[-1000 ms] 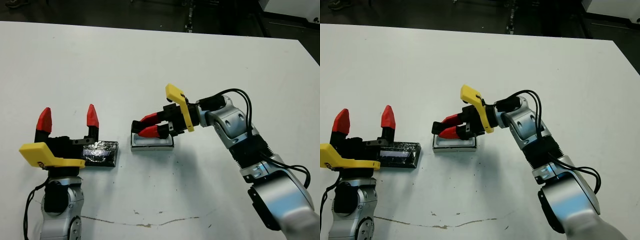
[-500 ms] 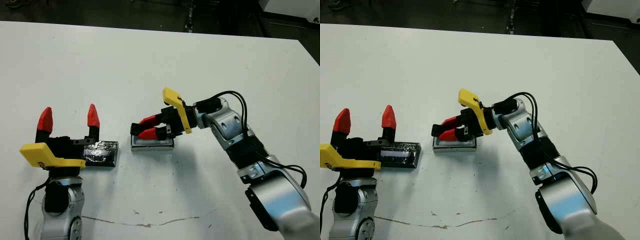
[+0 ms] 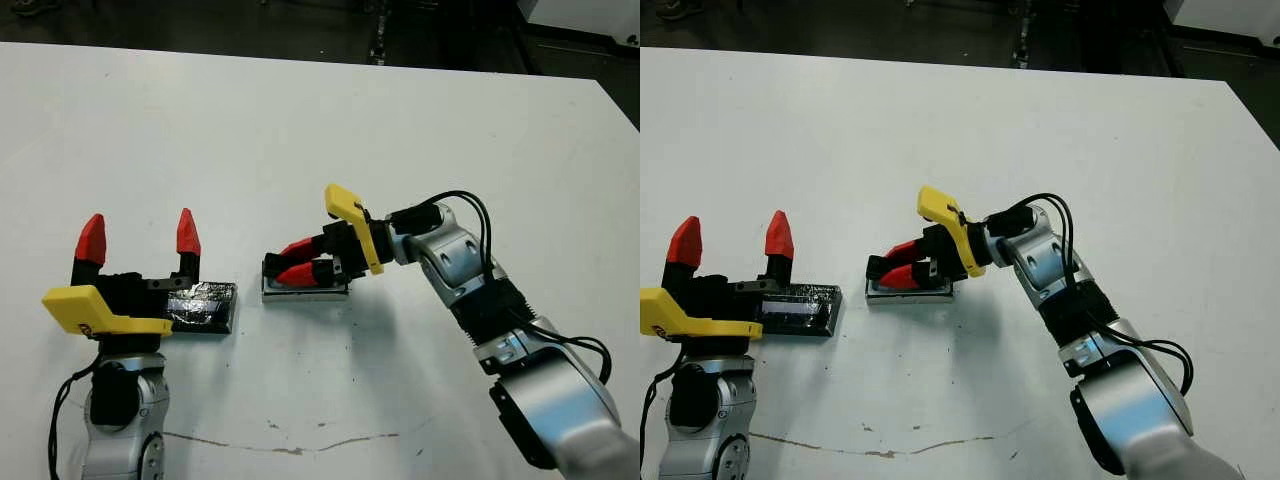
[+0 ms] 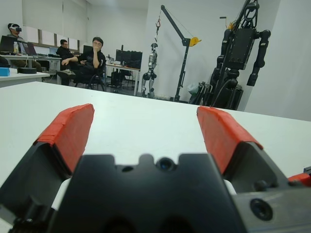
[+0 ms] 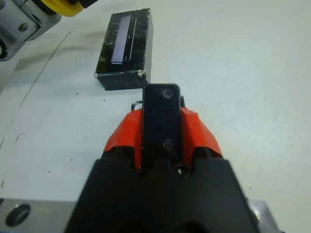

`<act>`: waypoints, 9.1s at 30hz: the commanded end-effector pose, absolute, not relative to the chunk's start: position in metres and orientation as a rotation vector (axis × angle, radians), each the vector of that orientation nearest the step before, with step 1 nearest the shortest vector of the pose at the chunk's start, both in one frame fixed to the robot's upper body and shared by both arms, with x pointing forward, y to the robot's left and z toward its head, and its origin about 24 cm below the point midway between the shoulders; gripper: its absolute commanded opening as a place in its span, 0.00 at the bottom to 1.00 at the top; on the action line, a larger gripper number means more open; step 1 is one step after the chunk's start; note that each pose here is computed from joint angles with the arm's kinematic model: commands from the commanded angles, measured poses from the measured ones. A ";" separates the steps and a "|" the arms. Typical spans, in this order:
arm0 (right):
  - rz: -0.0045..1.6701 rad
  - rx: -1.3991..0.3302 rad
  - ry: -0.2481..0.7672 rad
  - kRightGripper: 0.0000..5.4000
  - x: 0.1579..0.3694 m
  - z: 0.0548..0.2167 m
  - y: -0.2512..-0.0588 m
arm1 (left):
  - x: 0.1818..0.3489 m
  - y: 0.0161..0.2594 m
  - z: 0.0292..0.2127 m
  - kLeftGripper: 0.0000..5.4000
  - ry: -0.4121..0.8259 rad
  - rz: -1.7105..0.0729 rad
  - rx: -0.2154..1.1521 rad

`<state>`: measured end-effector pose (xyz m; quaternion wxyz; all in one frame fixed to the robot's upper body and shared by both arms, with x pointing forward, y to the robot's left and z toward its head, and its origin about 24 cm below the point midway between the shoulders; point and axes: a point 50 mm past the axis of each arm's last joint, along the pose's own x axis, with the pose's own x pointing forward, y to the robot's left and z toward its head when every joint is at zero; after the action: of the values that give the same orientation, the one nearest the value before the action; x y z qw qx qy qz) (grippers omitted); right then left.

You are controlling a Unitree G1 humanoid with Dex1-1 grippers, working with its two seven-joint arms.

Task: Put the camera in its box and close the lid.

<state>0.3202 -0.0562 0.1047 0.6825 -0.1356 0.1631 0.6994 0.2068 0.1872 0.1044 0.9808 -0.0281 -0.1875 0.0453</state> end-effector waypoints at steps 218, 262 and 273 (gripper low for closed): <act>0.431 0.213 0.044 0.00 0.214 0.071 -0.186 | 0.259 0.233 0.139 0.79 0.438 -1.309 0.806; 0.428 0.216 0.053 0.00 0.214 0.070 -0.186 | 0.257 0.230 0.150 0.00 0.281 -1.216 0.382; 0.435 0.218 0.049 0.00 0.215 0.069 -0.186 | 0.251 0.223 0.195 0.08 0.076 -1.192 0.691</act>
<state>0.2153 -0.1828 0.0699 0.9691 0.1139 0.0215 0.2176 0.2502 0.2202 0.1855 0.7763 0.2860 0.0478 -0.5597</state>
